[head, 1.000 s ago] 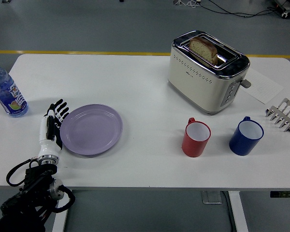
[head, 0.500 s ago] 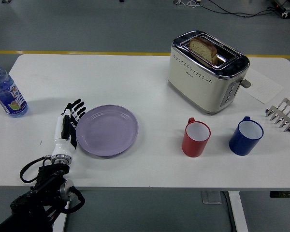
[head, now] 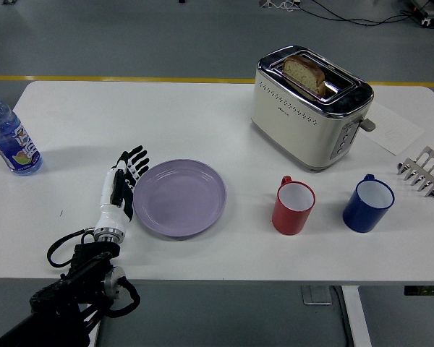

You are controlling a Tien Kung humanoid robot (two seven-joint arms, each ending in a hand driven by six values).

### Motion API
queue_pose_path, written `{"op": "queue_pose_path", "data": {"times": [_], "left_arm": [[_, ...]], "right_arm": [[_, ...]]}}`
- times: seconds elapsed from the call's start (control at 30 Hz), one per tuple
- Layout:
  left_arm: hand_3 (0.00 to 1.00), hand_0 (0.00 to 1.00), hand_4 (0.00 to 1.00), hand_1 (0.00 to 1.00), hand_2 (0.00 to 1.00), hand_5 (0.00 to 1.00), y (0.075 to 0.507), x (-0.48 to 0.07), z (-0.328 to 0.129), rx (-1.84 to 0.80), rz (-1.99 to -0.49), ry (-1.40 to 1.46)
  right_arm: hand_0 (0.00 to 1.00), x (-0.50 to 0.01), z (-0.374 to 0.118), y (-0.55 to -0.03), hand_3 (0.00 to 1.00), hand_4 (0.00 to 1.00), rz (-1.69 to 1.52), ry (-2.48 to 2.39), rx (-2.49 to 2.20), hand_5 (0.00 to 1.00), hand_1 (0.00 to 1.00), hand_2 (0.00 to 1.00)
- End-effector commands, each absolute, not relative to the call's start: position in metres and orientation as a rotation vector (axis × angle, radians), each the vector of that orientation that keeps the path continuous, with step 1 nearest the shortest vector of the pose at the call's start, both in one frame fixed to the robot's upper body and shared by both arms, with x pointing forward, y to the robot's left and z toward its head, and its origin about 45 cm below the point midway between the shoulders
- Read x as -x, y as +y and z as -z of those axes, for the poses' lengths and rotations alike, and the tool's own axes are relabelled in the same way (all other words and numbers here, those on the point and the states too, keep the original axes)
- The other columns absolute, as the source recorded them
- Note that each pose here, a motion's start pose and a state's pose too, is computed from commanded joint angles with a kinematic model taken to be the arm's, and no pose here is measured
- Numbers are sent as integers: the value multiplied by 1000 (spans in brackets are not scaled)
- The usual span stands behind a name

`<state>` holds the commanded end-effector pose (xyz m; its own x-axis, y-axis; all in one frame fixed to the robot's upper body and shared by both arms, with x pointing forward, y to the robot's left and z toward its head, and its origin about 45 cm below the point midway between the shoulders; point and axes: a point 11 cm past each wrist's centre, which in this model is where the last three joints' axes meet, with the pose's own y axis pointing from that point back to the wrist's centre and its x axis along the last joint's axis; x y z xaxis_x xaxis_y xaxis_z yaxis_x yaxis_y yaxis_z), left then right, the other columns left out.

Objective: Push plate across desktop

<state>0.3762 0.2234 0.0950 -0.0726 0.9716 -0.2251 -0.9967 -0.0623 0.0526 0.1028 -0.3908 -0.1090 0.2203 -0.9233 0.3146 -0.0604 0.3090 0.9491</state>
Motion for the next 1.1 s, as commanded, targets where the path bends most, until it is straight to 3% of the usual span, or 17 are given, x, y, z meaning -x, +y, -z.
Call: {"op": "queue_pose_path", "data": {"times": [1.1], "left_arm": [[751, 776, 451, 793, 800, 998, 196, -379, -99, 130, -1539, 223]], "right_arm": [[638, -102, 109, -390, 585, 374, 800, -1188, -1092, 178, 620, 655]]}}
